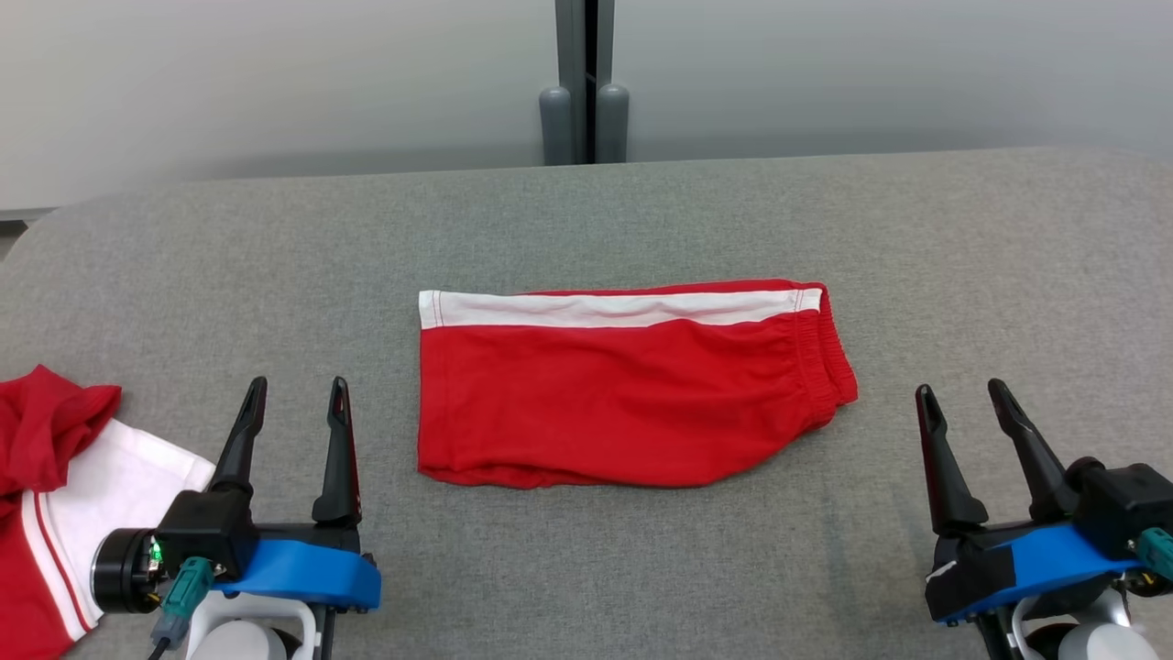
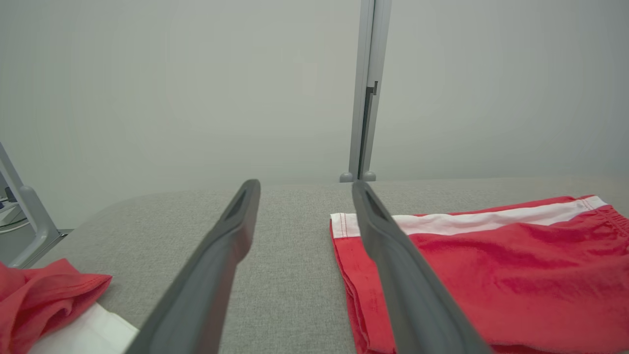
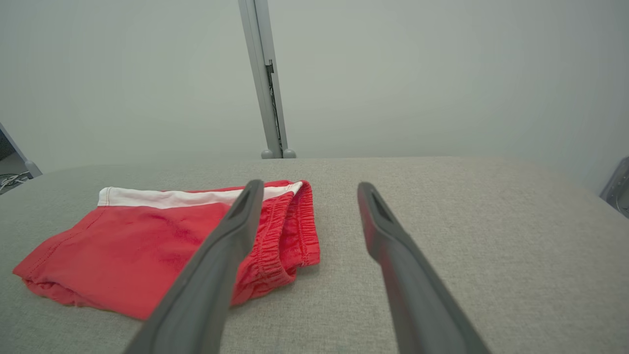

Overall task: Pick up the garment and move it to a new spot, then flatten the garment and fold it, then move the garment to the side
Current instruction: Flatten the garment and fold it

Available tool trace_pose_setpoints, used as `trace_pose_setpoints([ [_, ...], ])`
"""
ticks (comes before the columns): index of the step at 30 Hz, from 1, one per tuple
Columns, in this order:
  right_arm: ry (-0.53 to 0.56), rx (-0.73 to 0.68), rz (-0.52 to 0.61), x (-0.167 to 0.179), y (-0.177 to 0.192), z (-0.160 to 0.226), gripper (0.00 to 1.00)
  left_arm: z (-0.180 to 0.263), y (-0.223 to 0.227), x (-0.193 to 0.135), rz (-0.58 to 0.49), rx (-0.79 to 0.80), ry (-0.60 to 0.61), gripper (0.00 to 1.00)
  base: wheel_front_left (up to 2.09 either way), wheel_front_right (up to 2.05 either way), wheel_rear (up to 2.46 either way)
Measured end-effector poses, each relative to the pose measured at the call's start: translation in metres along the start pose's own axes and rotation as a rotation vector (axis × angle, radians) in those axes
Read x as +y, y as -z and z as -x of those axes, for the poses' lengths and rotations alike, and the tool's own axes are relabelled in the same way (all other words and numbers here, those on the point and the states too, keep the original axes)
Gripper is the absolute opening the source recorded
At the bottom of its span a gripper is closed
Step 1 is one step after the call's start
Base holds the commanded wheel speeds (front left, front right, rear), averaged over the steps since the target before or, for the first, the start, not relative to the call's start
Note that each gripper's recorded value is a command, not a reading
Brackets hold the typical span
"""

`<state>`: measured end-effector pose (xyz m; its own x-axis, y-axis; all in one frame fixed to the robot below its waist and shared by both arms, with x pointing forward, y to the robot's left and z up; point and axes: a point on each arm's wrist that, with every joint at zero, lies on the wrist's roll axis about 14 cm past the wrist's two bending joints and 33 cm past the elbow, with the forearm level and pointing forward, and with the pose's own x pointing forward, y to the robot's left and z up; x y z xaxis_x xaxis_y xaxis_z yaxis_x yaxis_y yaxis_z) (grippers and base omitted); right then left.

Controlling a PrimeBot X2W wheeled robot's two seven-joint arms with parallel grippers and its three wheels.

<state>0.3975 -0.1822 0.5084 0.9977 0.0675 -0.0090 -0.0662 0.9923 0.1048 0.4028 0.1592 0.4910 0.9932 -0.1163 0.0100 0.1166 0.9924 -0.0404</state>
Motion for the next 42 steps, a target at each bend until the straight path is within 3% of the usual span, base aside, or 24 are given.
trace_pose_setpoints([
  [8, -0.064, 0.109, 0.02, 0.01, 0.033, -0.029, 1.0, -0.017, -0.001, -0.002, -0.001, -0.019, 0.004, 1.0, 0.0, 0.0, 0.0],
  [14, -0.115, 0.244, -0.003, 0.026, 0.082, -0.059, 1.0, -0.031, 0.002, 0.0, 0.001, -0.024, -0.003, 1.0, 0.0, 0.0, 0.0],
  [20, -0.109, 0.37, 0.027, 0.016, 0.128, -0.077, 1.0, -0.041, 0.006, 0.01, -0.011, -0.022, -0.022, 1.0, 0.0, 0.0, 0.0],
  [27, -0.099, 0.448, -0.002, 0.017, 0.152, -0.085, 1.0, -0.042, 0.01, 0.015, -0.012, -0.018, -0.041, 1.0, 0.0, 0.0, 0.0],
  [28, -0.104, 0.462, -0.012, 0.02, 0.154, -0.085, 0.58, -0.043, 0.009, 0.014, -0.01, -0.02, -0.04, 1.0, 0.0, 0.0, 0.0],
  [30, -0.11, 0.472, -0.03, 0.024, 0.155, -0.087, 0.13, -0.043, 0.008, 0.013, -0.009, -0.025, -0.041, 1.0, 0.0, 0.0, 0.0],
  [31, -0.114, 0.478, -0.036, 0.025, 0.156, -0.087, 0.0, -0.043, 0.007, 0.014, -0.009, -0.027, -0.044, 1.0, 0.0, 0.0, 0.0],
  [38, -0.137, 0.44, -0.068, 0.032, 0.143, -0.087, 0.0, -0.039, 0.001, 0.016, -0.013, -0.042, -0.052, 1.0, 0.0, 0.0, 0.0],
  [42, -0.111, 0.409, -0.067, 0.016, 0.131, -0.078, 0.0, -0.035, -0.002, 0.013, -0.017, -0.046, -0.047, 1.0, 0.0, 0.0, 0.0],
])
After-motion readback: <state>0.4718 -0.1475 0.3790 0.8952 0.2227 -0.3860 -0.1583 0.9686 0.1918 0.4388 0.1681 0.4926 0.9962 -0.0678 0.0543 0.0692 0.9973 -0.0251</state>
